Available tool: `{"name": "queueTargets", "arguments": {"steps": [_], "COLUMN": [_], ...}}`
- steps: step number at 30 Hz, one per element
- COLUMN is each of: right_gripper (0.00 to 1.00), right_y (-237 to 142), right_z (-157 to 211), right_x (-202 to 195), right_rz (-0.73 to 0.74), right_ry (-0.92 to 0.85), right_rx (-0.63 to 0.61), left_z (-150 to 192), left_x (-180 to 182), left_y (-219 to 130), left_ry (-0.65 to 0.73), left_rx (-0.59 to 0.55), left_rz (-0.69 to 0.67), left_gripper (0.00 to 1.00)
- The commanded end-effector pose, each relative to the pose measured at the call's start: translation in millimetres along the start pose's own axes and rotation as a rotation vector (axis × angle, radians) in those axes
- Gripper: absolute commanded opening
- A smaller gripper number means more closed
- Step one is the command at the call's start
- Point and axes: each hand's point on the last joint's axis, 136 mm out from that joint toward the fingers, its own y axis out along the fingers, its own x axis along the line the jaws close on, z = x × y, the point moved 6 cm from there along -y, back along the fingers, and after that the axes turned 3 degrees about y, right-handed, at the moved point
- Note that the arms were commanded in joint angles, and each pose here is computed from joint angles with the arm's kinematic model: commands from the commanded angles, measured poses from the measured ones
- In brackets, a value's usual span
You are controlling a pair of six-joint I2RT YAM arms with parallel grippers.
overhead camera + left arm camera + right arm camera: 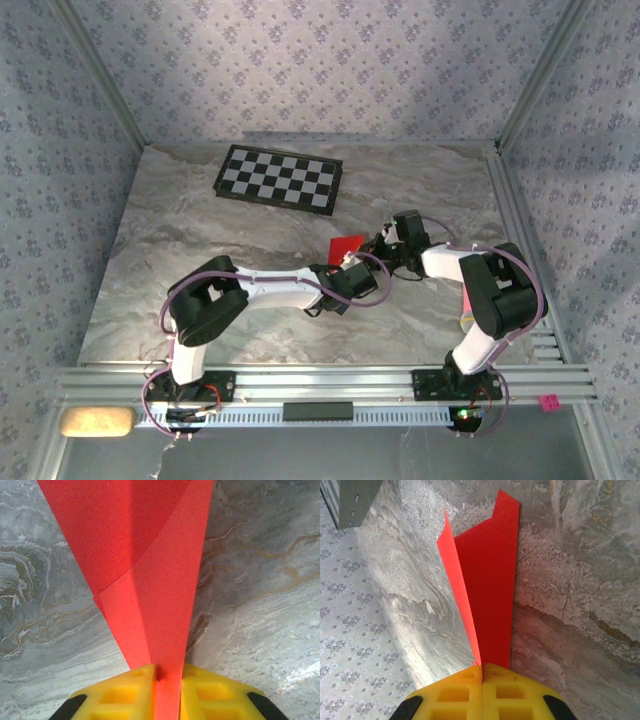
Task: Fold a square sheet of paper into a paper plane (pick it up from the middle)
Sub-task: Fold the wing for the fifth time at the center of the table.
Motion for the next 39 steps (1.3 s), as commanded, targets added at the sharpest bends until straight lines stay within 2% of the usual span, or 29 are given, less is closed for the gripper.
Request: {"name": "queueTargets", "arguments": {"steps": [1,21,25,31,39], "right_gripper": [0.00,0.00,0.00,0.00,0.00], "right_y": [-4.5,-3.4,-3.4,-3.1,-3.8], "right_z": [3.2,3.9,4.0,4.0,3.7], "right_x": [3.3,2.4,1.9,2.0,2.1], "right_rz": [-0.011,-0.009,-0.008,-0.008,-0.008], "right_ry": [0.000,-0.001,0.000,0.001,0.001], "right_rx": [-0.008,-0.001,-0.001,0.000,-0.002], "left_z": [-2.6,-10.1,-10.7,-7.7,-3.6], "left_x": [-0.3,0.3,1.0,1.0,1.6], "left_y": [-2.9,-7.4,-8.4,-5.6,-2.4], "left_ry": [0.008,-0.017,-0.020,-0.017,-0.008], "left_rx": [-0.009,-0.056,-0.068,-0.053,-0.037], "left_rz": [-0.024,-0.018,-0.016,-0.023,-0.035], "left_gripper": [0.18,0.29,0.29,0.22,0.17]}}
